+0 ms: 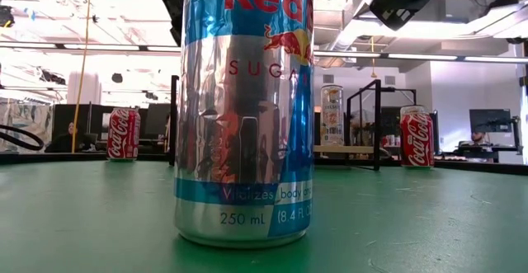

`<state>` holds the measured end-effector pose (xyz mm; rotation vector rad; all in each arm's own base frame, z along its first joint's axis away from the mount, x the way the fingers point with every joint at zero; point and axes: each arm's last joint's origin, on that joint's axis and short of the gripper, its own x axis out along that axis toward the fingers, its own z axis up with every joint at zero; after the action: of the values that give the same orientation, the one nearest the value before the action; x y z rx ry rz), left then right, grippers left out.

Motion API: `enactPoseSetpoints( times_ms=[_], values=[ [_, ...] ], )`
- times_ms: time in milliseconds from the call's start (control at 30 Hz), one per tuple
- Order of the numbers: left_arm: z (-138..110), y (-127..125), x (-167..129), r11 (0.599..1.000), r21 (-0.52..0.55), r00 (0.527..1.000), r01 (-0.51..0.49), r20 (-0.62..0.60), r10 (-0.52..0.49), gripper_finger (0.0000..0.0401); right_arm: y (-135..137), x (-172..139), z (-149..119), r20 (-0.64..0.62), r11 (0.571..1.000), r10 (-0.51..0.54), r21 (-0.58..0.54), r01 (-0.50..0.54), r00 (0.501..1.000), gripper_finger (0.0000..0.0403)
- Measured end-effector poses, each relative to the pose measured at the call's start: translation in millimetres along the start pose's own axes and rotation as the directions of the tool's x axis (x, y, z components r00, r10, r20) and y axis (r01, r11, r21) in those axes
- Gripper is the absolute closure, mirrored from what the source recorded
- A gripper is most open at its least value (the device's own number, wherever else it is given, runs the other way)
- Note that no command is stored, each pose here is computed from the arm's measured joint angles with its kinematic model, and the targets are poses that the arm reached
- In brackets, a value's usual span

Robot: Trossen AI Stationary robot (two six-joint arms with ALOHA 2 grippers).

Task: Place canned beverage on shelf
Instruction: Put the top orange soda can on the shelf

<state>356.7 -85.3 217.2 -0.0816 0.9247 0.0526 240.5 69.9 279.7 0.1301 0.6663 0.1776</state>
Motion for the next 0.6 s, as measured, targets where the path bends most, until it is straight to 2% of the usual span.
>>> enactPoseSetpoints(
  times_ms=[200, 333, 467, 600],
  values=[
    [6.4, 7.0, -6.0, 0.999, 0.023, 0.998, 0.025, -0.063, -0.024, 0.0121, -2.2, -3.9, 1.3, 0.011, 0.999, -0.004, -0.041, 0.005, 1.0, 0.0377],
    [22.5, 19.2, -27.0, 0.995, 0.096, 0.987, -0.04, -0.153, 0.055, 0.0121, -7.9, -9.8, 1.9, 0.006, 0.999, 0.012, -0.041, -0.012, 1.0, 0.0377],
    [43.4, 49.0, -48.3, 0.98, 0.148, 0.97, -0.133, -0.181, 0.159, 0.0121, -15.1, -13.7, 3.7, 0.019, 1.0, -0.003, -0.03, 0.004, 1.0, 0.0377],
    [64.7, 98.0, -58.1, 0.975, 0.166, 0.977, -0.148, -0.127, 0.169, 0.0121, -25.8, -15.2, 7.2, 0.04, 0.999, -0.038, -0.005, 0.038, 0.998, 0.0377]
  ],
)
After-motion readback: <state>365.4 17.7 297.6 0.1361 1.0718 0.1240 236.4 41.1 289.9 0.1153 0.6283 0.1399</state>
